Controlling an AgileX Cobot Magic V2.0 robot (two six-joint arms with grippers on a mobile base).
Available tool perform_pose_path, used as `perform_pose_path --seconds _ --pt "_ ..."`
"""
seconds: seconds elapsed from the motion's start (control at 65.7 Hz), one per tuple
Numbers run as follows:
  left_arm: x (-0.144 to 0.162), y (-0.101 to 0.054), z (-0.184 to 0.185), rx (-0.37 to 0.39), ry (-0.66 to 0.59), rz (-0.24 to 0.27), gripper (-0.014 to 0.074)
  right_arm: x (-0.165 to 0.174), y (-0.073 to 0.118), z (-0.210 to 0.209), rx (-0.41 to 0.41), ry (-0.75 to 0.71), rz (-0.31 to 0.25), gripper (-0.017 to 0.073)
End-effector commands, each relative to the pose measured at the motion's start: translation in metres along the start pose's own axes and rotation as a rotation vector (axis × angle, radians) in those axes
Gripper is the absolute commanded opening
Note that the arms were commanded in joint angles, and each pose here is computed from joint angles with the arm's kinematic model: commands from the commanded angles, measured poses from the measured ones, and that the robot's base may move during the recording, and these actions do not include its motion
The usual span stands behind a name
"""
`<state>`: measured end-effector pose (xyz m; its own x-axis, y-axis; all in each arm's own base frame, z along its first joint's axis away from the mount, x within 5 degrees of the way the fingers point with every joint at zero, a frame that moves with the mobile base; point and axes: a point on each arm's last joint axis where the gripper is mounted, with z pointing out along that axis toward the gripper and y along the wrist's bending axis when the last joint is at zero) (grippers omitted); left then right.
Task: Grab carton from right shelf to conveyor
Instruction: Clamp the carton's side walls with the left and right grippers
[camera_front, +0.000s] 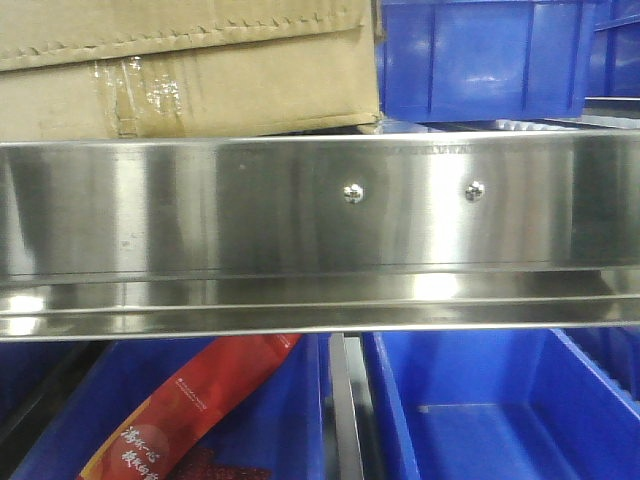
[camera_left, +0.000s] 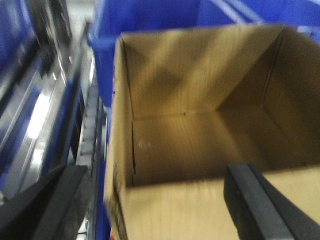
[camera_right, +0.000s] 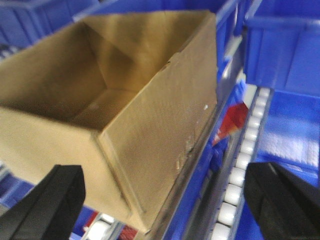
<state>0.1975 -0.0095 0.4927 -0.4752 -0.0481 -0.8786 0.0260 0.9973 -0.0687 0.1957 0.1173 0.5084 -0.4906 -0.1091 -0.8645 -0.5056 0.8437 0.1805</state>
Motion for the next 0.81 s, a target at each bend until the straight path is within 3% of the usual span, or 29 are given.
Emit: perform_pose_path --seconds 0.0,0.076,0.213,0.32,0.487,0.792 --pt "-0.013 0.002 0.012 -0.006 0.039 -0.019 0.0456 -0.017 0.002 0.007 0.109 0.020 -0.004 0.0538" --pt "-0.024 0.007 0.031 -0.025 0.072 -0.034 0.0456 -0.030 0.015 0.024 0.150 0.039 -0.020 0.0538" --pt "-0.041 0.011 0.057 -0.010 0.090 -0.065 0.0456 -0.047 0.037 0.052 0.110 0.025 -0.043 0.0538" --pt "-0.045 0.013 0.077 -0.011 0.111 -0.069 0.0456 -0.054 0.039 0.080 0.120 0.039 -0.037 0.0538" --pt "-0.039 0.017 0.117 -0.027 0.188 -0.068 0.0456 -0.062 0.036 0.125 0.199 0.026 -0.060 0.0538" --pt "-0.027 0.021 0.165 -0.031 0.268 -0.077 0.0456 -0.055 0.010 0.176 0.231 0.098 -0.009 0.0538"
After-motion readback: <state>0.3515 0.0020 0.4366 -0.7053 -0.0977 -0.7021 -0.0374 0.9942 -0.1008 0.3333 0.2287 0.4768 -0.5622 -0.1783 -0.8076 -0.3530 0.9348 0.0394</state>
